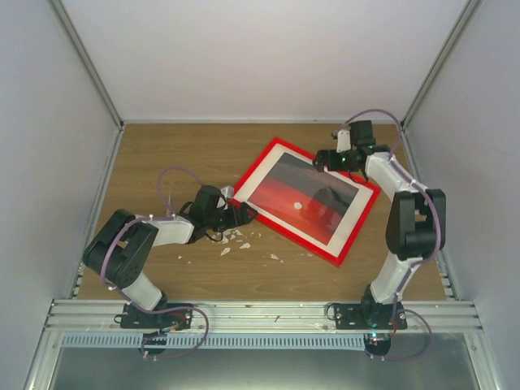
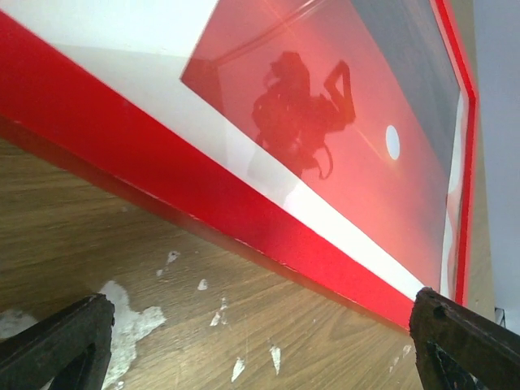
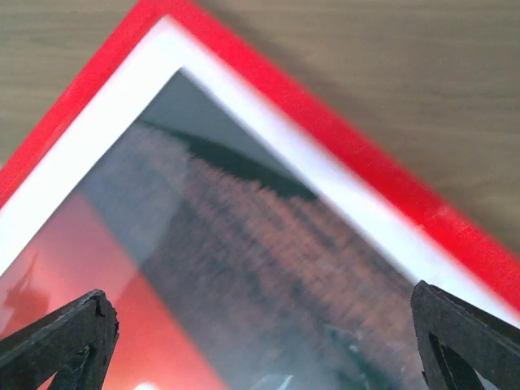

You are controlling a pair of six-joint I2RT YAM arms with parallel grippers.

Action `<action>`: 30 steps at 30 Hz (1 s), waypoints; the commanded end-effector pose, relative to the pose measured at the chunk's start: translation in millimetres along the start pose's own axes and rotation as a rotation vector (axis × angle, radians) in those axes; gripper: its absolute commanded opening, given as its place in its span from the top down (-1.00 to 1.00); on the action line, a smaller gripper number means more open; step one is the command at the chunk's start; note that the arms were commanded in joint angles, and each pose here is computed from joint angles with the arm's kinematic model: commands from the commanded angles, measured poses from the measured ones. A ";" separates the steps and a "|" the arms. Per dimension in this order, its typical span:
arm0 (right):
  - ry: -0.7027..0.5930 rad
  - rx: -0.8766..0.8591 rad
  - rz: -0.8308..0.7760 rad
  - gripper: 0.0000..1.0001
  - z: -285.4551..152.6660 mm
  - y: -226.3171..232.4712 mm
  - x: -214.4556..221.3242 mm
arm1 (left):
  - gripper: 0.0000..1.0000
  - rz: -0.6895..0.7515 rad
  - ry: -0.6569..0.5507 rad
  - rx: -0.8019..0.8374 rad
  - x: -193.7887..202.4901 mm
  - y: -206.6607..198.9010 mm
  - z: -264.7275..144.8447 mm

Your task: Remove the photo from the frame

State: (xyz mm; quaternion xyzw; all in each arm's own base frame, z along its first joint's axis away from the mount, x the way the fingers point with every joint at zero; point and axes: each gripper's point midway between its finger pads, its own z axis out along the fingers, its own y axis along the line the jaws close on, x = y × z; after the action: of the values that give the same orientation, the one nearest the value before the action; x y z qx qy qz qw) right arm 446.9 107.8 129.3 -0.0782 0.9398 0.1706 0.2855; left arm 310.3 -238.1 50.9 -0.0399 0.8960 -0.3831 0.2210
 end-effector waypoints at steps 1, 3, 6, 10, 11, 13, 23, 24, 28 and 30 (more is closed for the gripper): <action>0.009 -0.024 0.046 -0.99 26.0 -35.9 -16.0 | -0.98 -0.007 0.033 0.017 9.6 -3.4 11.4; 0.022 -0.038 0.067 -0.99 36.6 -50.0 -19.7 | -0.98 -0.007 0.042 0.017 11.0 -4.5 14.8; 0.027 -0.022 0.118 -0.99 44.5 -84.8 -20.6 | -0.98 -0.007 0.053 0.011 12.7 -4.4 19.1; 0.055 -0.051 0.137 -0.99 57.2 -98.0 -15.4 | -0.98 -0.009 0.059 0.001 14.1 -2.8 22.2; 0.065 -0.050 0.140 -0.99 61.0 -99.6 -12.5 | -0.98 -0.006 0.059 -0.004 14.0 -2.2 22.9; 0.089 -0.070 0.147 -0.99 68.7 -99.0 -4.6 | -0.98 -0.001 0.060 -0.023 13.5 1.7 25.5; 0.175 -0.111 0.189 -0.99 64.6 -75.3 41.6 | -0.98 0.080 0.046 -0.147 -6.8 15.8 38.4; 0.177 -0.108 0.191 -0.99 61.2 -71.1 44.3 | -0.98 0.092 0.043 -0.159 -11.0 15.6 40.1; 0.184 -0.115 0.201 -0.99 48.7 -51.6 61.5 | -0.98 0.148 0.033 -0.204 -30.5 13.7 47.7; 0.184 -0.113 0.218 -0.99 42.2 -45.2 72.5 | -0.98 0.178 0.028 -0.225 -41.5 11.8 51.7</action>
State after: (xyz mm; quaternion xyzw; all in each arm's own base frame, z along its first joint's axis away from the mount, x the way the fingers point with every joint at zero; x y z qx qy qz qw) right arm 455.4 48.9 40.1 -0.0146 0.9553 0.2111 0.2066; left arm 359.2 -266.1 48.3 0.0006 0.9139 -0.3284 0.2385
